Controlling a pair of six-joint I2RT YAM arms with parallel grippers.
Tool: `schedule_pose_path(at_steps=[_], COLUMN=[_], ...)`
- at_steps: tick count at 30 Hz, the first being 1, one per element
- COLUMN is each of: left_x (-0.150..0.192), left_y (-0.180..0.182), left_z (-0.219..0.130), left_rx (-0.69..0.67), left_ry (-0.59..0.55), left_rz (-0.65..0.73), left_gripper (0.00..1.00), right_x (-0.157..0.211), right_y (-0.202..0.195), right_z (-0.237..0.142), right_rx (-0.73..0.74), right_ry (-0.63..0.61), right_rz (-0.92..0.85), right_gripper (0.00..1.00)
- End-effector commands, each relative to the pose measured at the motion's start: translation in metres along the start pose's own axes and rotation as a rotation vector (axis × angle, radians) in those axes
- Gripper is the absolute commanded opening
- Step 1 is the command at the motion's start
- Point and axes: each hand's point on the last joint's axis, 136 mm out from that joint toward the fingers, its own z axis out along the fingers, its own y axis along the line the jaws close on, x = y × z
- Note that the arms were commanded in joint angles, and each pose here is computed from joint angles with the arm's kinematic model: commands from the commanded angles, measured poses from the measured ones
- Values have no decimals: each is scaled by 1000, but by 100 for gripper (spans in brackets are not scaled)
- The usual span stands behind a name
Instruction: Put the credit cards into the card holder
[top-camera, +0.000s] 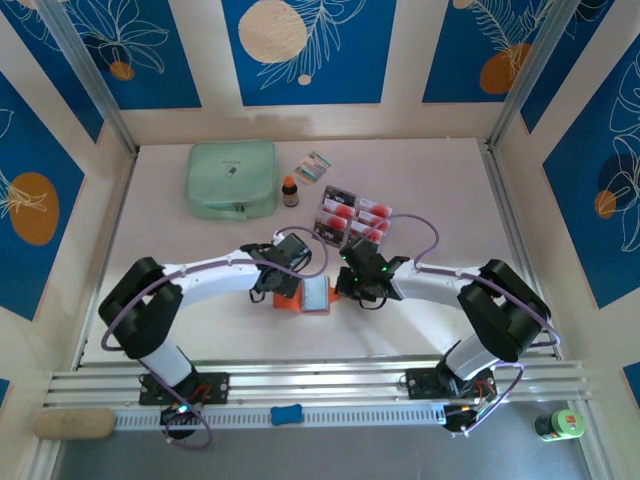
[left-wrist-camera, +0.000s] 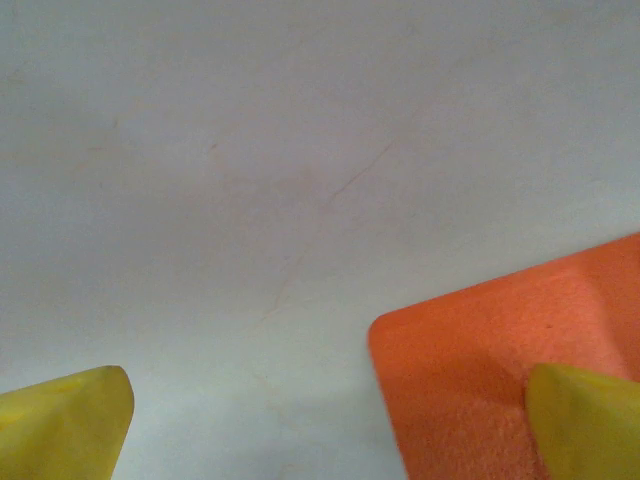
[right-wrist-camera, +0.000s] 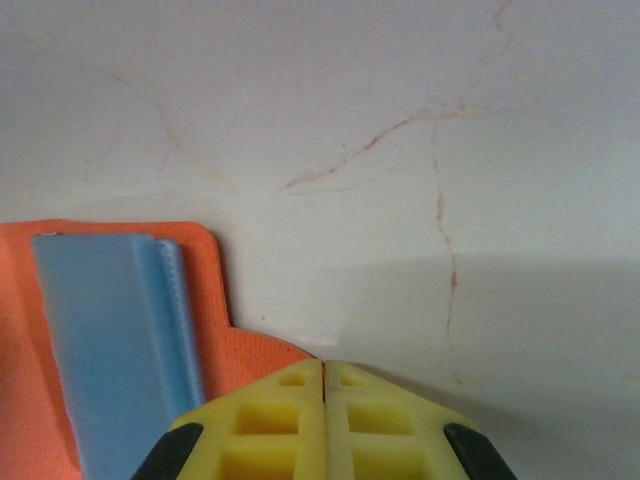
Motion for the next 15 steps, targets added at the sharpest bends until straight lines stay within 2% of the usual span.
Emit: schedule_pose_path(at_steps=[1,8,15], left_x=[21,22,-3], left_y=[14,10,-9], left_z=[10,19,-9], left_rx=[-101,-139,16], left_ry=[69,103,32], left_rz=[78,125,15], left_gripper=[100,100,100], right_x=[5,5,3], right_y=[-4,1,13], right_z=[-1,1,-2], right_rx=[-3,-29,-104], right_ry=[17,23,14], right_rz=[22,20,-6], right_gripper=[0,0,0])
